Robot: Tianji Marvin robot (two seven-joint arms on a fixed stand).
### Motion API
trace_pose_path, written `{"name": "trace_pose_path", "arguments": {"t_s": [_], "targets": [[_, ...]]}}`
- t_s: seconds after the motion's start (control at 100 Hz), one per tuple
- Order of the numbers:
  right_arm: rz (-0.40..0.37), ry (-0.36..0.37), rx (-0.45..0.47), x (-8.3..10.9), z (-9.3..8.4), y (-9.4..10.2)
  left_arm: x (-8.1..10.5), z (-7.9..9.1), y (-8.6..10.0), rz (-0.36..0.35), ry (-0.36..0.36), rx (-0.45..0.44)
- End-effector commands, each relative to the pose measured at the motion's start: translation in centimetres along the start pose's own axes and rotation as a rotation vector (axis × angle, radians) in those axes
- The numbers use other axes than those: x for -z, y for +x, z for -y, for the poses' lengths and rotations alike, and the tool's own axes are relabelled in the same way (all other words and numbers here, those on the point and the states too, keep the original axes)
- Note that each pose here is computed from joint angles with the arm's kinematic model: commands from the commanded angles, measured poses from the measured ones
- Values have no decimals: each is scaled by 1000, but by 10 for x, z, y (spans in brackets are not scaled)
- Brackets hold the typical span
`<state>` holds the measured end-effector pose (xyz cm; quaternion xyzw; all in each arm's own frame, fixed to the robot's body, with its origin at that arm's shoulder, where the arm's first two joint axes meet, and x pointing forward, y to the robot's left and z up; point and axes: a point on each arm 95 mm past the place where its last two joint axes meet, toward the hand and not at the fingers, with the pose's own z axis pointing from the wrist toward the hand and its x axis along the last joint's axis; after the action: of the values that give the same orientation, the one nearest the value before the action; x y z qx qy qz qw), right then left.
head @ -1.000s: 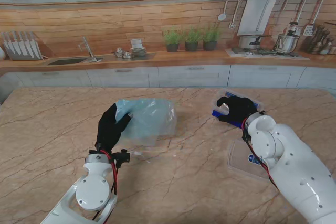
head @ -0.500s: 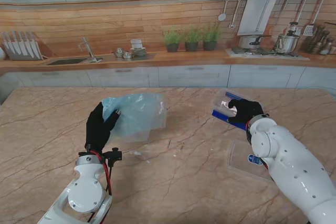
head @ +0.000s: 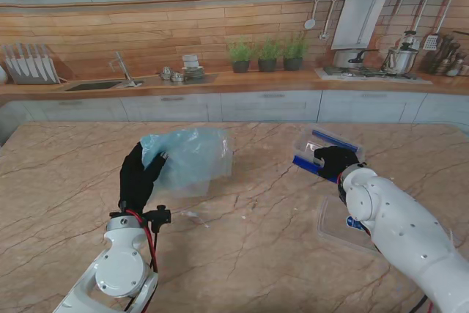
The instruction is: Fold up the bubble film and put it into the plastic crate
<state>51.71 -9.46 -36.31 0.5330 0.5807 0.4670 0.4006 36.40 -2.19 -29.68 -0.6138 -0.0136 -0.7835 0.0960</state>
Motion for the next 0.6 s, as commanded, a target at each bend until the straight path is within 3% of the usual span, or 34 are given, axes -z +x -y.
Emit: {"name": "trace_pose_path", "arguments": {"t_s": [0.0,0.31,0.59], "targets": [[-51,0,-10,-5,-2,17,3,-3,1,7,5,16],[-286,37,-21,-17,-5,68,4,2,5,-9,39,24],[-453,122,-88,-9,0,116,6,16,7,-40,94,40]]}}
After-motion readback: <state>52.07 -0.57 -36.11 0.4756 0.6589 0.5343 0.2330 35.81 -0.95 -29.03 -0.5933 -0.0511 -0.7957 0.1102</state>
